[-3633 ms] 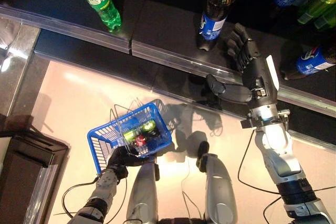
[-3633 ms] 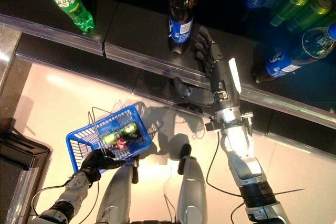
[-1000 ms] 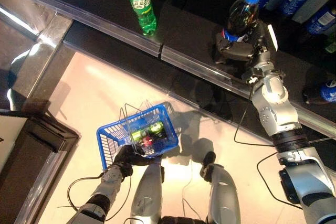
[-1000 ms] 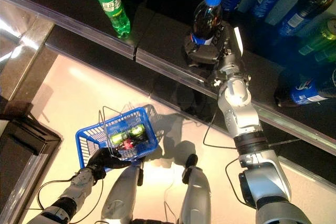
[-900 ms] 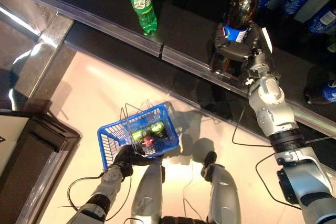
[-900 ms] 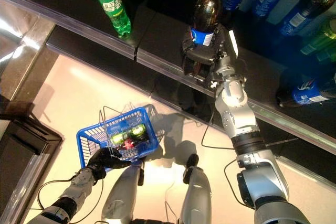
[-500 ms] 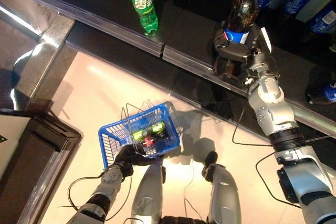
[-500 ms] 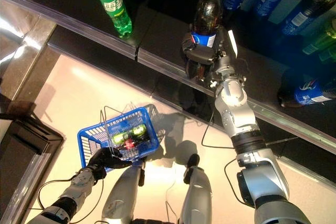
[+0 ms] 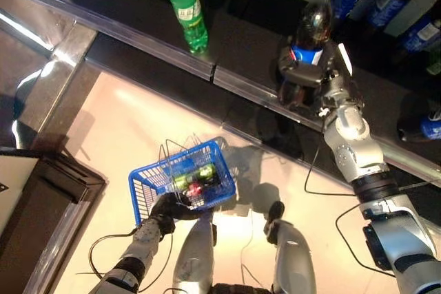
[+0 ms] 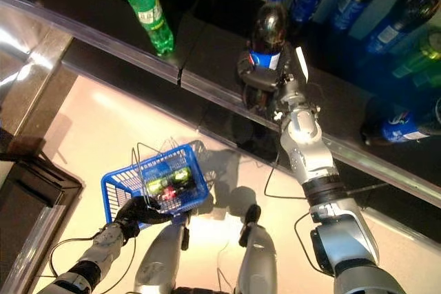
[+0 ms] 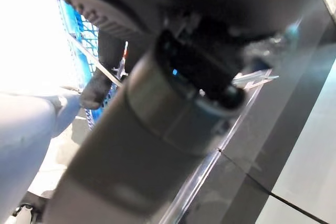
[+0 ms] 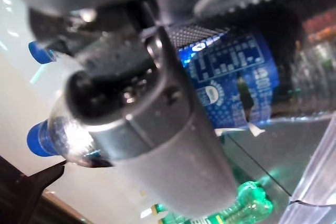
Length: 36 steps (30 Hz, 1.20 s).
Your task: Pick up the drink and place into the basket.
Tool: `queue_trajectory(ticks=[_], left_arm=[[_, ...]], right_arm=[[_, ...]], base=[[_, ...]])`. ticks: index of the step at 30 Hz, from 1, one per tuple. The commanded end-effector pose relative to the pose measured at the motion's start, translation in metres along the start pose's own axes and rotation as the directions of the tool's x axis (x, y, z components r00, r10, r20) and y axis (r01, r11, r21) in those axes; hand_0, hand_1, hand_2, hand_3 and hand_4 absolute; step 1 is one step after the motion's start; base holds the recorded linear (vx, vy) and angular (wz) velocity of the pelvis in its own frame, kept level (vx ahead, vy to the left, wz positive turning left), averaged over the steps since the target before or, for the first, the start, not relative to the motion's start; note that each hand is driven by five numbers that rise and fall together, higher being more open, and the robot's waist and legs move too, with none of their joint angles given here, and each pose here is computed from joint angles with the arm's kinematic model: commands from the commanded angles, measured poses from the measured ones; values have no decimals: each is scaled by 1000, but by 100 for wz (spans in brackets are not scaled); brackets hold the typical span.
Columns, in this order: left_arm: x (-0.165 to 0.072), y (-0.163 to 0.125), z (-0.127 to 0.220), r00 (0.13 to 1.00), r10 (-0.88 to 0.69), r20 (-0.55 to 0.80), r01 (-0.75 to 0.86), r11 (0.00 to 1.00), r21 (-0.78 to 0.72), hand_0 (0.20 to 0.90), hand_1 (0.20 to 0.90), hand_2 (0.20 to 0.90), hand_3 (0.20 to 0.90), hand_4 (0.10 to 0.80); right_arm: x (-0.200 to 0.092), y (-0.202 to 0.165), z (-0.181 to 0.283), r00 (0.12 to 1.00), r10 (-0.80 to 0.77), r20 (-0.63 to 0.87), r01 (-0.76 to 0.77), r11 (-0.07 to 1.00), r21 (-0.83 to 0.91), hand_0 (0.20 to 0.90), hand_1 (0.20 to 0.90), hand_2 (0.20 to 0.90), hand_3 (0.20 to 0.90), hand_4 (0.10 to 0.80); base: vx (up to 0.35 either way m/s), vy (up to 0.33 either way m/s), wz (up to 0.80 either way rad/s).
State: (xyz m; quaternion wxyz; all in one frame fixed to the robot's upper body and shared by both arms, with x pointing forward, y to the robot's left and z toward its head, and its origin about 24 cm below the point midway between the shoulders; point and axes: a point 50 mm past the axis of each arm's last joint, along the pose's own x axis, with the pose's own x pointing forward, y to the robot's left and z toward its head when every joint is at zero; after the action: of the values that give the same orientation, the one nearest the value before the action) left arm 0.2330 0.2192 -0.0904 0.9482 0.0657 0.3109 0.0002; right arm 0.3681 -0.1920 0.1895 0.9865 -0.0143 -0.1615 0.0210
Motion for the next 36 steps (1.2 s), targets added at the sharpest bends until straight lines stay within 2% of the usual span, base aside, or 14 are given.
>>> queue_trajectory(ticks=[1, 11, 16, 20, 23, 30, 36], left_arm=[[-19, 19, -18, 999, -1, 44, 0, 999, 33, 300, 300, 300, 200, 100], [-30, 34, -41, 997, 58, -49, -56, 998, 36, 300, 300, 300, 200, 100], [-31, 39, -39, 996, 90, -29, -90, 996, 2, 300, 300, 300, 200, 100], [-30, 46, -25, 993, 109, 43, -104, 990, -93, 300, 300, 300, 200, 100], [-31, 46, -5, 982, 103, 157, -70, 977, -203, 300, 300, 300, 200, 100], [-37, 45, 42, 923, 45, 383, 62, 964, -260, 300, 300, 300, 200, 100], [-55, 31, 102, 762, -89, 641, 295, 929, -222, 300, 300, 300, 200, 100]], right_arm=[[3, 10, 72, 935, 90, 343, -87, 996, -26, 300, 300, 300, 200, 100], [-21, 2, 24, 975, 42, 217, -54, 997, 46, 300, 300, 300, 200, 100], [-26, 7, 21, 974, 61, 219, -75, 996, 53, 300, 300, 300, 200, 100], [-34, 14, 18, 972, 76, 224, -93, 993, 66, 300, 300, 300, 200, 100], [-45, 18, 15, 966, 106, 237, -124, 991, 59, 300, 300, 300, 200, 100], [-55, 19, 16, 958, 138, 253, -163, 983, 81, 300, 300, 300, 200, 100], [-62, 32, 20, 941, 181, 284, -219, 970, 109, 300, 300, 300, 200, 100]], base=[[80, -17, -4], [124, -41, 18], [59, -19, 11], [69, -19, 1], [52, -14, 1], [31, -17, 8], [24, -12, 28]])
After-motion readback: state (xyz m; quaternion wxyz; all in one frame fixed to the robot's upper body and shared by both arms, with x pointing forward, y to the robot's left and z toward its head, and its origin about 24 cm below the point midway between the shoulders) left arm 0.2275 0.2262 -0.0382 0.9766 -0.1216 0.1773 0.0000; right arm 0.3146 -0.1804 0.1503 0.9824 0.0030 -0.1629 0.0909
